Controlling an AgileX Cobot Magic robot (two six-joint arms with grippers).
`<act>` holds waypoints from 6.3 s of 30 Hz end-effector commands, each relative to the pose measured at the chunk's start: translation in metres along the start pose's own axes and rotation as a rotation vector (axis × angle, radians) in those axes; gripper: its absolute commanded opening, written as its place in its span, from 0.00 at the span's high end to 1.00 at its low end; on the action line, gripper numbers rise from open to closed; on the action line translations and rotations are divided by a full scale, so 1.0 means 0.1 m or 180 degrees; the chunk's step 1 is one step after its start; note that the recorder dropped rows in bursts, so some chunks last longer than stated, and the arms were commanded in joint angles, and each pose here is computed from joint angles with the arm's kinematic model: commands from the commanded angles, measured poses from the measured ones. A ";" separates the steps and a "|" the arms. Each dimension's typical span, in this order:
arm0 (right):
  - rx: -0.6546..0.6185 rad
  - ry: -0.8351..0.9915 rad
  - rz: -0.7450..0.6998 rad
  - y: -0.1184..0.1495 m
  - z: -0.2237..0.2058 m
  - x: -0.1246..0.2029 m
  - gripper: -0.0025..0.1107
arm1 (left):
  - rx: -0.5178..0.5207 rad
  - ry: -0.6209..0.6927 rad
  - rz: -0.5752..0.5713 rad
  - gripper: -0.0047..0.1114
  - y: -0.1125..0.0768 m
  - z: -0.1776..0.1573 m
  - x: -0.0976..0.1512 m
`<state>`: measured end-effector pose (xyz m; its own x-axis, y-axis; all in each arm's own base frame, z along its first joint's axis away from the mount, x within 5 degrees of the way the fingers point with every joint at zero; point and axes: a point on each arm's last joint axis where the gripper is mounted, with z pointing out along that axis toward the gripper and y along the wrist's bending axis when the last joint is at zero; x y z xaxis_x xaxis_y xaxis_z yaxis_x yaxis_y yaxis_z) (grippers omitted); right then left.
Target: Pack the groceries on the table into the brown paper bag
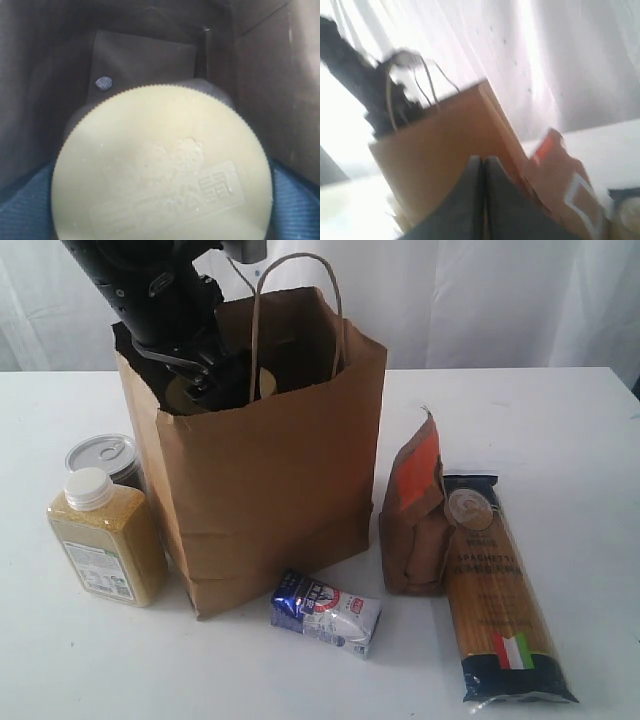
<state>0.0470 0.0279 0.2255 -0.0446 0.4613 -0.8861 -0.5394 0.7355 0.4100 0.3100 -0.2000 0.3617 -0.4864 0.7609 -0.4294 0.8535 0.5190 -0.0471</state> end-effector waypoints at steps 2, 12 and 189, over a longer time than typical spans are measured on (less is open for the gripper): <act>-0.0090 -0.0170 0.0314 0.11 0.01 -0.24 0.98 | 0.0186 0.0129 0.0017 0.05 -0.10 -0.11 0.05; 0.0502 0.1663 -0.1209 0.52 0.97 -1.20 0.98 | 0.0204 0.0117 0.0103 0.05 -0.10 -0.11 0.05; -0.0992 0.2607 -0.1794 1.19 1.06 -1.76 0.98 | -0.0592 -0.0541 0.0022 0.86 -0.97 -1.48 1.34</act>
<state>0.0972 0.0975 0.4608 -0.1987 -0.5115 -0.8360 -0.8545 0.5081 -0.1078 0.1435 -0.0965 0.4638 -0.3965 0.6188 -0.6781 0.7630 0.6329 0.1315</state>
